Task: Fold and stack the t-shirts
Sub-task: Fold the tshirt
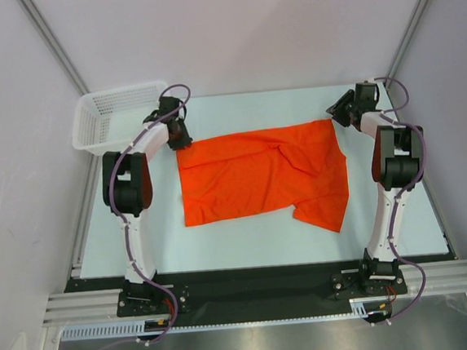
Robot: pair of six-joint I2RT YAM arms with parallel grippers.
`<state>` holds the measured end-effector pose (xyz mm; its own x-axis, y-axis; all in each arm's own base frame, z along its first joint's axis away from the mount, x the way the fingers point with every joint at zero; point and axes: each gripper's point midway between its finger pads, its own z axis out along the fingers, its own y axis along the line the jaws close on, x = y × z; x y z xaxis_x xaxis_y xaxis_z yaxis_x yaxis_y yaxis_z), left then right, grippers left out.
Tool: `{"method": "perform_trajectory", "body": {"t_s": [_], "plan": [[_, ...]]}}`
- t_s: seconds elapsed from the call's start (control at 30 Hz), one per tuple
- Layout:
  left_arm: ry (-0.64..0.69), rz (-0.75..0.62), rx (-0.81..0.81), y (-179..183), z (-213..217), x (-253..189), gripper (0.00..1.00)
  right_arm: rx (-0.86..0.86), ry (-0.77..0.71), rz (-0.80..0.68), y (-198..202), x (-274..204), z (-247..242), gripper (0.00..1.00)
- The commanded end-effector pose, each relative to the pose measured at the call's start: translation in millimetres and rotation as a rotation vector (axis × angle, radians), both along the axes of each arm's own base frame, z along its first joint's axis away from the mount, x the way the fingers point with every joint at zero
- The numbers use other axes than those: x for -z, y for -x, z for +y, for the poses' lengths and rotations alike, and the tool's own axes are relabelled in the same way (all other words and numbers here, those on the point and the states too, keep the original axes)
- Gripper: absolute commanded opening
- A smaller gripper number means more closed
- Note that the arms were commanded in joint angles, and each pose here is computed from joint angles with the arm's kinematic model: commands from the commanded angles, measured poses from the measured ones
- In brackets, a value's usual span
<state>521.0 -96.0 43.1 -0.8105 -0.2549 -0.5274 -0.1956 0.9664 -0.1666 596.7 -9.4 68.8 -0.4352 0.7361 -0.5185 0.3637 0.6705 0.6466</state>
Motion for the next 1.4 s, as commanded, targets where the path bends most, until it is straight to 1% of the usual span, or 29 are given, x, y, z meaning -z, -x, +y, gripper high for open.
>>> {"method": "perform_trajectory", "body": {"t_s": [0.0, 0.3, 0.47, 0.5, 0.6, 0.63, 0.67, 0.77, 0.8, 0.83, 0.93, 0.97, 1.0, 1.17, 1.2, 1.23, 1.27, 1.3, 1.33, 1.37], "plan": [[0.024, -0.053, -0.006, -17.8, -4.0, -8.3, 0.3, 0.021, -0.009, -0.028, -13.4, -4.0, -3.0, 0.43], [-0.002, -0.021, -0.006, -16.4, -7.0, 7.8, 0.28, 0.027, -0.037, 0.001, -10.5, 10.2, -0.3, 0.4], [-0.022, -0.003, -0.008, -13.0, -5.8, 14.0, 0.28, 0.037, -0.034, 0.023, -4.8, 16.7, -1.5, 0.31], [-0.031, -0.002, -0.017, -13.3, -3.8, 14.8, 0.28, 0.047, -0.026, 0.029, -3.1, 18.4, -4.3, 0.31], [-0.035, 0.02, -0.023, -10.9, -3.0, 19.9, 0.26, 0.053, -0.004, 0.042, 2.0, 24.0, -10.9, 0.25], [-0.037, 0.039, -0.031, -7.8, -1.5, 24.2, 0.26, 0.052, -0.004, 0.052, 4.2, 26.6, -11.4, 0.16], [-0.025, 0.042, -0.043, -8.3, -2.8, 23.8, 0.26, 0.056, -0.003, 0.06, 5.7, 28.9, -13.9, 0.12], [0.012, 0.082, -0.067, -3.9, -6.8, 32.7, 0.24, 0.055, 0.017, 0.073, 8.9, 34.7, -19.8, 0.09], [0.019, 0.092, -0.071, -2.7, -8.6, 34.5, 0.22, 0.06, 0.028, 0.073, 7.8, 35.7, -22.0, 0.05], [0.023, 0.108, -0.078, -0.2, -9.0, 37.2, 0.22, 0.062, 0.032, 0.105, 13.1, 41.3, -24.0, 0.0], [0.017, 0.139, -0.103, 4.0, -7.1, 42.9, 0.21, 0.082, 0.066, 0.121, 15.4, 46.2, -35.0, 0.0], [0.013, 0.139, -0.113, 2.6, -5.4, 43.4, 0.18, 0.091, 0.063, 0.121, 15.8, 46.5, -39.3, 0.0], [0.01, 0.142, -0.116, 2.7, -4.9, 44.3, 0.17, 0.096, 0.07, 0.116, 15.2, 44.5, -42.2, 0.0], [0.0, 0.147, -0.116, 1.9, -2.9, 42.2, 0.18, 0.098, 0.083, 0.109, 13.8, 33.6, -47.3, 0.0], [0.009, 0.139, -0.1, 1.8, -5.5, 38.3, 0.2, 0.08, 0.078, 0.1, 12.7, 31.2, -42.9, 0.0], [0.012, 0.118, -0.089, -1.5, -7.2, 33.4, 0.22, 0.065, 0.075, 0.106, 13.5, 30.5, -40.9, 0.1], [0.006, 0.114, -0.074, -0.3, -6.7, 31.9, 0.27, 0.047, 0.069, 0.095, 10.0, 23.5, -36.9, 0.14], [0.017, 0.1, -0.061, -1.9, -9.8, 25.2, 0.31, 0.037, 0.068, 0.092, 8.8, 19.6, -34.9, 0.17], [0.026, 0.069, -0.051, -5.1, -12.1, 11.7, 0.34, 0.023, 0.078, 0.109, 12.7, 14.8, -33.7, 0.24], [0.034, 0.055, -0.033, -5.8, -14.9, 6.1, 0.41, 0.023, 0.097, 0.096, 8.3, 1.0, -35.1, 0.26]]}}
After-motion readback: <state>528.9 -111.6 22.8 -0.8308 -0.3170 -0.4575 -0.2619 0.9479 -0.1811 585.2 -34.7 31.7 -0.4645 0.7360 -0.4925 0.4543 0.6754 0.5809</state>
